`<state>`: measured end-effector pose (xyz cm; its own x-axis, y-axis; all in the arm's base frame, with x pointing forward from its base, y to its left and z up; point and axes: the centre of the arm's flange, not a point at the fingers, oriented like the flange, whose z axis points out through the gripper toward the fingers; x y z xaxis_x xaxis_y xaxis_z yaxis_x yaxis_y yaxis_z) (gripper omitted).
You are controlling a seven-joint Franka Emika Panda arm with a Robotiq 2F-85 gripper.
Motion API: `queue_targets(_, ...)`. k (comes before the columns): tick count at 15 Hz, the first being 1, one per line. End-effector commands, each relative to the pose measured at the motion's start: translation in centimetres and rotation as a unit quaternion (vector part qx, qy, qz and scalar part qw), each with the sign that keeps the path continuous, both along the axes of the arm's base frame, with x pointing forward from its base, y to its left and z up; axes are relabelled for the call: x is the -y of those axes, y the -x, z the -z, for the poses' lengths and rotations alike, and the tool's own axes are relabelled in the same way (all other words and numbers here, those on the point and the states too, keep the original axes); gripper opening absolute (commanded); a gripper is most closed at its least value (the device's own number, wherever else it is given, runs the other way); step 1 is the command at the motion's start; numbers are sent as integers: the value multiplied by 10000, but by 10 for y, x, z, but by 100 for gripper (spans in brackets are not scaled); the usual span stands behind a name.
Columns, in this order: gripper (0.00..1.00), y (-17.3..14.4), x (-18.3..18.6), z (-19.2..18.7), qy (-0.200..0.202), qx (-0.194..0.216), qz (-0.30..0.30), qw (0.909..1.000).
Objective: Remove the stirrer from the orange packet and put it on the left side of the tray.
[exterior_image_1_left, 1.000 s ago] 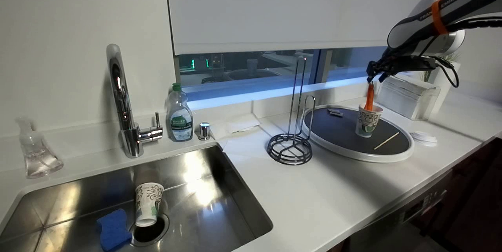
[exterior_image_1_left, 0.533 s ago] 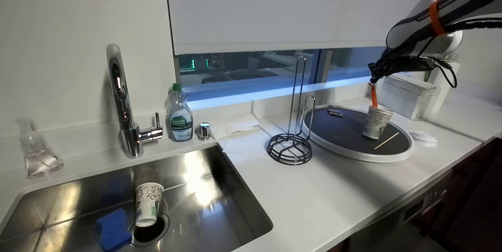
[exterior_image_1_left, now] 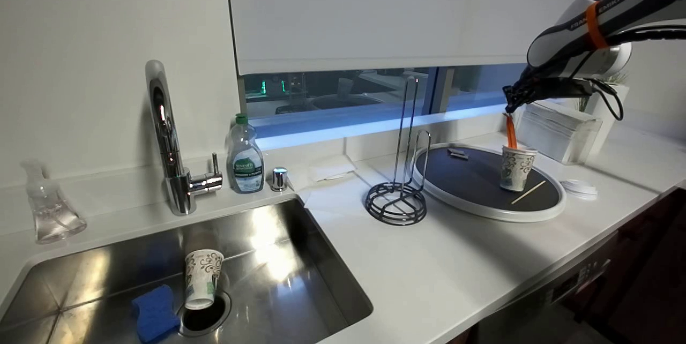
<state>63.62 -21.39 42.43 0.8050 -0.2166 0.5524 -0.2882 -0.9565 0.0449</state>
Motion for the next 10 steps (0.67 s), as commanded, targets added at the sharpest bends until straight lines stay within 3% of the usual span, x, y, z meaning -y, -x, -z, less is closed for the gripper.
queue_targets(1, 2, 1, 2, -4, 32, 244, -64, 9997)
queue_targets(10, 2, 17, -25, -30, 257, 1139, -388, 9924)
